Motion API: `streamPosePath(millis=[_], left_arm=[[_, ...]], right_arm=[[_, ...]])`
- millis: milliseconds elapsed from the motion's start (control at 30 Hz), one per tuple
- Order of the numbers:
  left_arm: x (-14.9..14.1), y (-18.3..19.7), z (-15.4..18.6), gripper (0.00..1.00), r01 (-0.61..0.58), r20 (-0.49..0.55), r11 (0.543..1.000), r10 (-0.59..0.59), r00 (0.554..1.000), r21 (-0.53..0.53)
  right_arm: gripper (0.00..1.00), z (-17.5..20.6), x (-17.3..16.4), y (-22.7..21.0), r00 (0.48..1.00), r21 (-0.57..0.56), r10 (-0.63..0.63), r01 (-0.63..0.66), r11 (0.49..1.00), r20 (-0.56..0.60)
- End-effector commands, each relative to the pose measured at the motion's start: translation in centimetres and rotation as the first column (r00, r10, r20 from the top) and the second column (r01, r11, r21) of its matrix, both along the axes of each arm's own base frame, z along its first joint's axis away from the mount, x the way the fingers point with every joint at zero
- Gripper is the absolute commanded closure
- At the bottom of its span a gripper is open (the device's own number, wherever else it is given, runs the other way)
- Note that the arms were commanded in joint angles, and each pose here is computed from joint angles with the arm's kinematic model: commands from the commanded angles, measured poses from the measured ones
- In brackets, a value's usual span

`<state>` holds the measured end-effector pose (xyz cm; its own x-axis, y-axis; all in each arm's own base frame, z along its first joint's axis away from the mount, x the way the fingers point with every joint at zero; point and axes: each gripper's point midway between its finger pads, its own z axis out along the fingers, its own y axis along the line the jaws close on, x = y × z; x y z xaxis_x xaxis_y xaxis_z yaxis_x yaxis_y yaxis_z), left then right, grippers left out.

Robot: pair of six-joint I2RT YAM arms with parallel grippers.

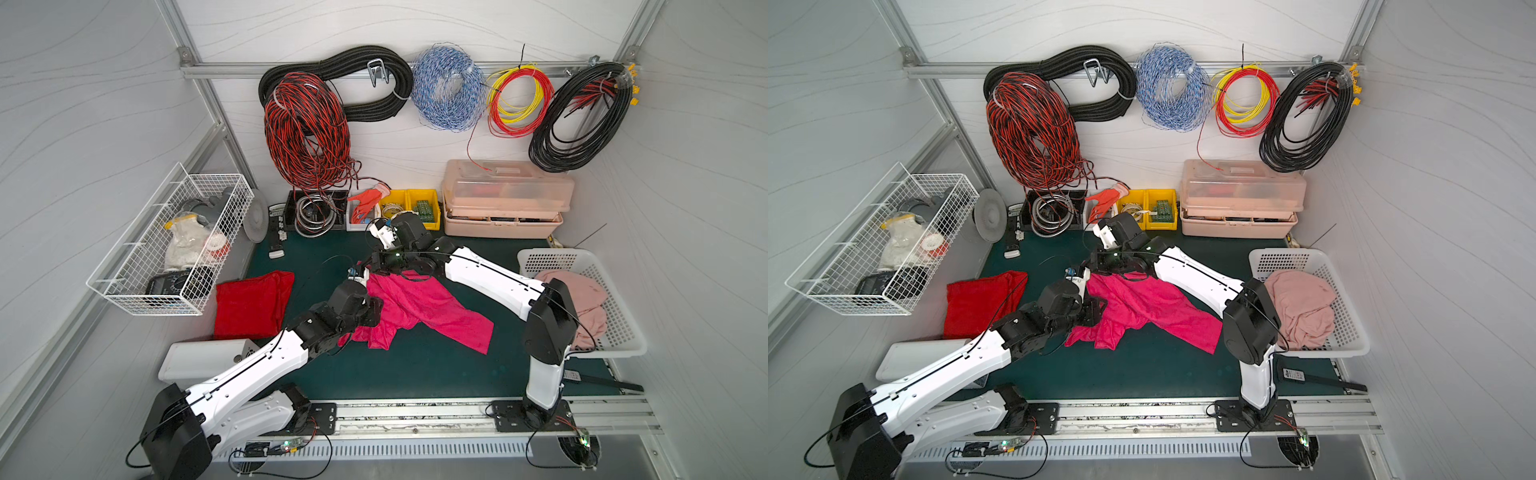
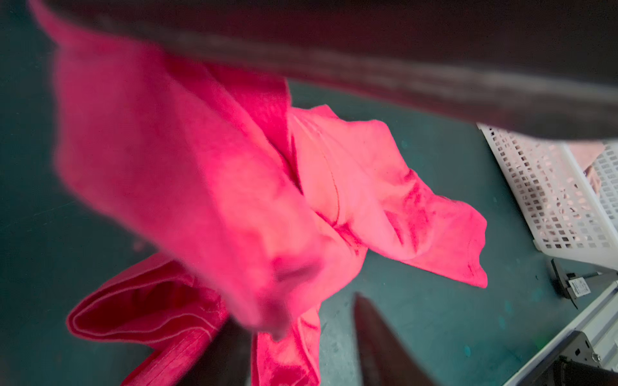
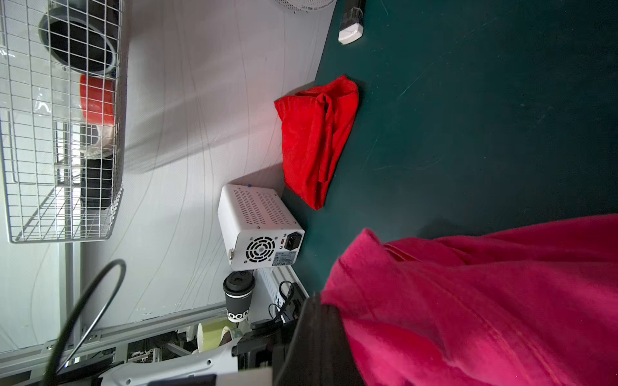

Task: Fold and stack t-shirts
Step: Flatten out the T-shirt at the center of the board.

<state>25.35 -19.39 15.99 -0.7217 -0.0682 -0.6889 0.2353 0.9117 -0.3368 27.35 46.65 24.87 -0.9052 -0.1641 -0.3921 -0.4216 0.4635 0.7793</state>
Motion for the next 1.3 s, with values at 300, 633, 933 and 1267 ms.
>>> streamPosePath(millis=[300, 633, 933, 1267], left_arm=[[2.1, -1.6, 12.5, 1.00, 0.090, 0.212, 0.996, -0.089, 0.973, 0.005], [6.9, -6.7, 20.9, 1.00, 0.184, 0.285, 0.983, -0.183, 0.941, 0.023], [10.0, -7.7, 28.0, 1.00, 0.182, 0.312, 0.983, -0.173, 0.934, 0.000], [8.8, -6.9, 27.1, 1.00, 0.189, 0.291, 0.982, -0.177, 0.940, -0.014]], right_arm=[[1.00, 0.5, 4.3, -8.1, 0.988, 0.027, -0.157, 0.156, 0.987, 0.007], [0.01, -2.8, 5.0, -17.2, 0.935, -0.143, -0.355, 0.351, 0.926, -0.004], [0.04, -8.0, -0.5, -21.4, 0.897, -0.137, -0.440, 0.429, 0.893, -0.053], [0.03, -12.0, -0.9, -19.7, 0.922, -0.283, -0.387, 0.364, 0.887, -0.027]])
